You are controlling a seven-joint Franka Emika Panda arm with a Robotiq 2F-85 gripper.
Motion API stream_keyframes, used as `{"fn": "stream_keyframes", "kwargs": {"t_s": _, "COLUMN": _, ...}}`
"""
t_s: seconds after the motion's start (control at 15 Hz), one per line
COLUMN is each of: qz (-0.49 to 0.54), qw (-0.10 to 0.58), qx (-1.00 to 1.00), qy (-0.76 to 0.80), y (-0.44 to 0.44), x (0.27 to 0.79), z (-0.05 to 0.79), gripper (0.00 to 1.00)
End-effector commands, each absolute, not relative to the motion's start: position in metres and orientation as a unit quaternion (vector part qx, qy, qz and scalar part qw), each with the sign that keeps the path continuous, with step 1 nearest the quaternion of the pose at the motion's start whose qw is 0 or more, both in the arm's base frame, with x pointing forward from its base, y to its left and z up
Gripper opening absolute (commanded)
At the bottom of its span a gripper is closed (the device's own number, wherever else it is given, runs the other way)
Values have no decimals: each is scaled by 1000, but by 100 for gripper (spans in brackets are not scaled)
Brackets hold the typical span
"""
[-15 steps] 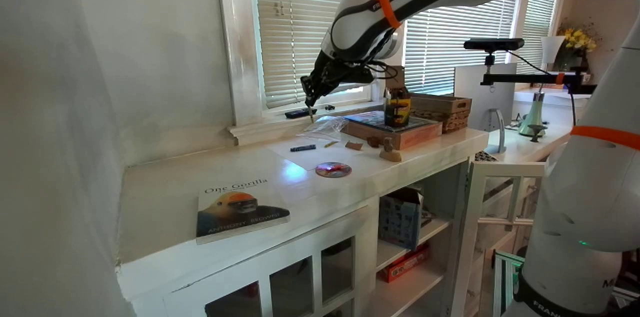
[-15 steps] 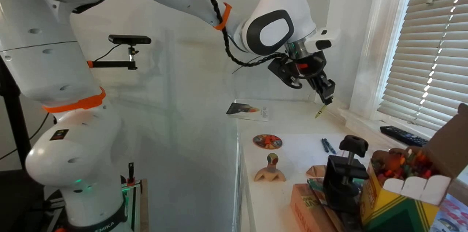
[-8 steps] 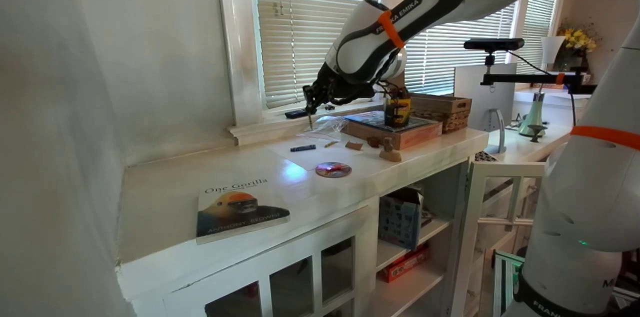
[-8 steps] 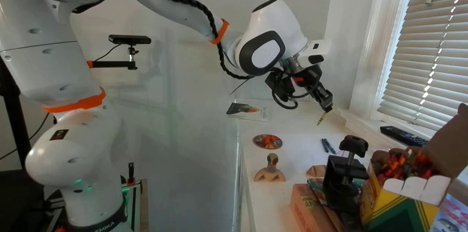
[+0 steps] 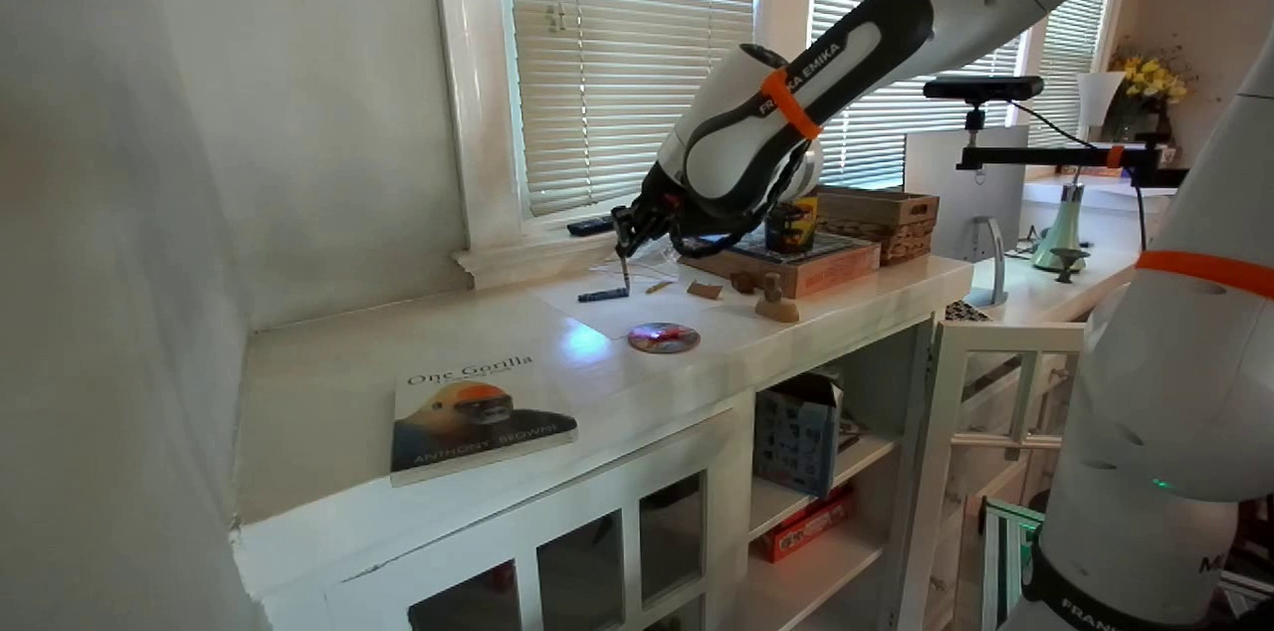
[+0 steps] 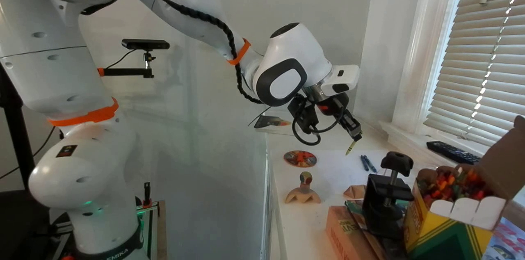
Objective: Pick up the crayon from the counter and write on the paper
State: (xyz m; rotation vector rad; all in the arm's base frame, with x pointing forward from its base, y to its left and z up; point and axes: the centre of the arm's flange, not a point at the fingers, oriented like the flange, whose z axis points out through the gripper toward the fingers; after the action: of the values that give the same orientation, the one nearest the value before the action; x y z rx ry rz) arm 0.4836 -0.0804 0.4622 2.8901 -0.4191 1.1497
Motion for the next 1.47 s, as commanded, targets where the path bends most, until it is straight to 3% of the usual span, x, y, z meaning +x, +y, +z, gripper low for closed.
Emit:
{"fn": "stream_keyframes", "kwargs": {"t_s": 0.0, "qz": 393, "qw": 3, "qx": 911, "qy": -125, "y": -80, "x": 472, "z": 447, "gripper": 2}}
{"fn": "stream_keyframes", "kwargs": {"t_s": 1.4, "qz": 408, "qw": 10, "qx": 907, "qy": -106, "y": -79, "x": 475, "z": 418, "gripper": 2}}
